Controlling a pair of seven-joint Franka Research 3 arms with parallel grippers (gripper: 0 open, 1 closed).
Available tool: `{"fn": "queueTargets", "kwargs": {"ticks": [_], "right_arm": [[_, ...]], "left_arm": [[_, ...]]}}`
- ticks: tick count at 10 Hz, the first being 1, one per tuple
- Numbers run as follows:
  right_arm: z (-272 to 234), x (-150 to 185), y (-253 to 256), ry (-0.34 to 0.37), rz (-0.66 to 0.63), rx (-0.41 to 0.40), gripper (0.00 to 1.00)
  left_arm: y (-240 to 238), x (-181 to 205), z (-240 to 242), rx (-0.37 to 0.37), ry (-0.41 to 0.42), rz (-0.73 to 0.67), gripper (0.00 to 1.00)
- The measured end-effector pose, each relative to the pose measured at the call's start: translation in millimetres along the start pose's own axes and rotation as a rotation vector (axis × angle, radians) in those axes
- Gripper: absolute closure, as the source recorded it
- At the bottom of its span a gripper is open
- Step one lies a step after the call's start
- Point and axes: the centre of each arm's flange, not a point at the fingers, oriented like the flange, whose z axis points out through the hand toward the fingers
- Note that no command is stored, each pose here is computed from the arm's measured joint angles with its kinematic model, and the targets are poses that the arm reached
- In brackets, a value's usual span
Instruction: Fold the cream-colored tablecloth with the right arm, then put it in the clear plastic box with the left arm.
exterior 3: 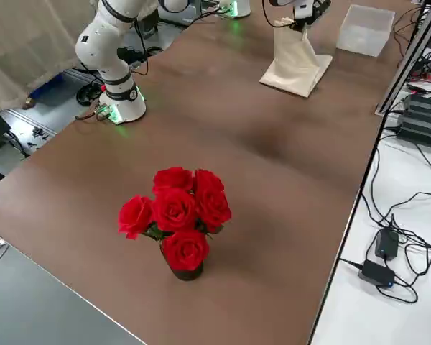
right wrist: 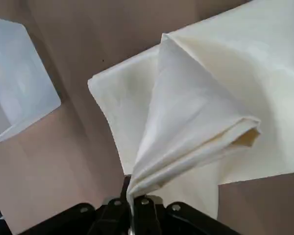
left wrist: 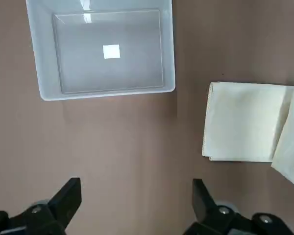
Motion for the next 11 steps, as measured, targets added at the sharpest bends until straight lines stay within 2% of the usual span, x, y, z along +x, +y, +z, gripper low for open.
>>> {"fn": "queueTargets", "kwargs": {"ticks": [5, 7, 9, 11], "right_arm": [[31.6, -5.8, 3.3, -0.006, 0.006, 0.032, 0.93], [42.2, -7.3, 5.9, -0.011, 0.01, 0.033, 0.88], [40.5, -4.5, 3.1, 0.006, 0.038, 0.069, 0.8], [41.2, -2.9, 2.6, 0.013, 0.053, 0.087, 0.51]], "left_arm": [[0.0, 0.0, 0.0, 0.0, 0.0, 0.0, 0.0], [0.0, 0.0, 0.0, 0.0, 0.0, 0.0, 0.0], [0.0, 0.0, 0.0, 0.0, 0.0, 0.0, 0.0], [-0.1, 0.1, 0.1, 0.0, 0.0, 0.0, 0.0]]}}
